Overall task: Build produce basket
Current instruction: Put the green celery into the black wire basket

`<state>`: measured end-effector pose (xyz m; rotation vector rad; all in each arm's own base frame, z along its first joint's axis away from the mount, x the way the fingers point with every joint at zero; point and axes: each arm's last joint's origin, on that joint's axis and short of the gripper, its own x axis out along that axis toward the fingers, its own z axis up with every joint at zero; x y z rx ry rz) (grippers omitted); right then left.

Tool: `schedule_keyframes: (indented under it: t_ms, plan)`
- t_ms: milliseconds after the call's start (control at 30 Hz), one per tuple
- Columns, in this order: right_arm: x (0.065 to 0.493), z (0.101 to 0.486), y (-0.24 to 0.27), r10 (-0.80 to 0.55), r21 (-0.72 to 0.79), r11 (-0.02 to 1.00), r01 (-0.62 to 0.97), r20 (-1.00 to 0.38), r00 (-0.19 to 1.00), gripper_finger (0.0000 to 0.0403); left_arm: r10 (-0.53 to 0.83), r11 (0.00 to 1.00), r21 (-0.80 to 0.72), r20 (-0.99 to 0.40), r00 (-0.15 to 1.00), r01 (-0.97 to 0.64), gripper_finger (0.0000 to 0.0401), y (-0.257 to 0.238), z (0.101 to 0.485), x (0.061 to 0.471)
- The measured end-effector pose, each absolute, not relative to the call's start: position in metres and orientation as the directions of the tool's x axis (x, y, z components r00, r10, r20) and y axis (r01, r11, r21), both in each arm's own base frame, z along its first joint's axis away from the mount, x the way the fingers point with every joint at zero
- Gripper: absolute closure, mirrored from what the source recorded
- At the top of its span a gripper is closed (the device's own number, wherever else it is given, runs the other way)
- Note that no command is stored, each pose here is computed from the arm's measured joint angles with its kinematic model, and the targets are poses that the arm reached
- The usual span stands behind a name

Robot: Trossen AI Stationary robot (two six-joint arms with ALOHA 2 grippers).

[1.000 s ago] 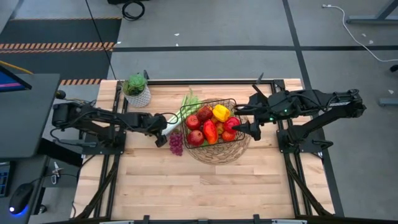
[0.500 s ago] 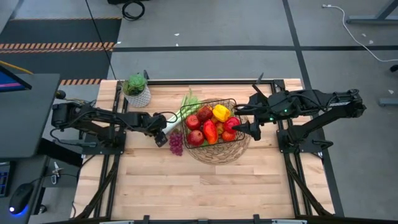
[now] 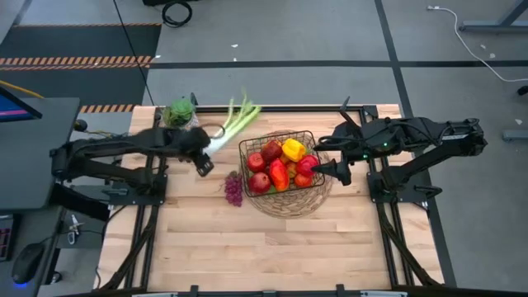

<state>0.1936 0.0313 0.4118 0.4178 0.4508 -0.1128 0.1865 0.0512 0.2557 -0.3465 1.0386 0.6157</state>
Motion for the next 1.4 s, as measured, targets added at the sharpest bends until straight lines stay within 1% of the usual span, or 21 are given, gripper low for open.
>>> schedule_keyframes:
  t_ms: [133,267,367,500,800,1400]
  plan:
    - [0.193,0.412,0.031,-0.014,0.353,0.916,0.189,-0.443,0.896,0.0032,0.352,0.785,-0.055,-0.780,0.517,-0.617,0.0208,0.054,0.304,0.186]
    - [0.193,0.412,0.031,-0.014,0.331,0.927,0.178,-0.443,0.896,0.0032,0.373,0.792,-0.129,-0.671,0.640,-0.596,0.0200,0.054,0.345,0.185]
    - [0.190,0.413,0.031,-0.013,0.316,0.934,0.167,-0.437,0.899,0.0032,0.351,0.812,-0.189,-0.599,0.720,-0.553,0.0197,0.053,0.369,0.186]
    - [0.188,0.414,0.030,-0.013,0.300,0.941,0.159,-0.436,0.900,0.0032,0.339,0.826,-0.233,-0.522,0.782,-0.513,0.0198,0.052,0.387,0.187]
    - [0.183,0.416,0.029,-0.013,0.296,0.942,0.156,-0.433,0.901,0.0032,0.328,0.844,-0.287,-0.390,0.860,-0.452,0.0192,0.052,0.407,0.191]
    - [0.183,0.414,0.029,-0.014,0.291,0.943,0.160,-0.446,0.895,0.0032,0.304,0.857,-0.309,-0.342,0.889,-0.412,0.0189,0.051,0.412,0.193]
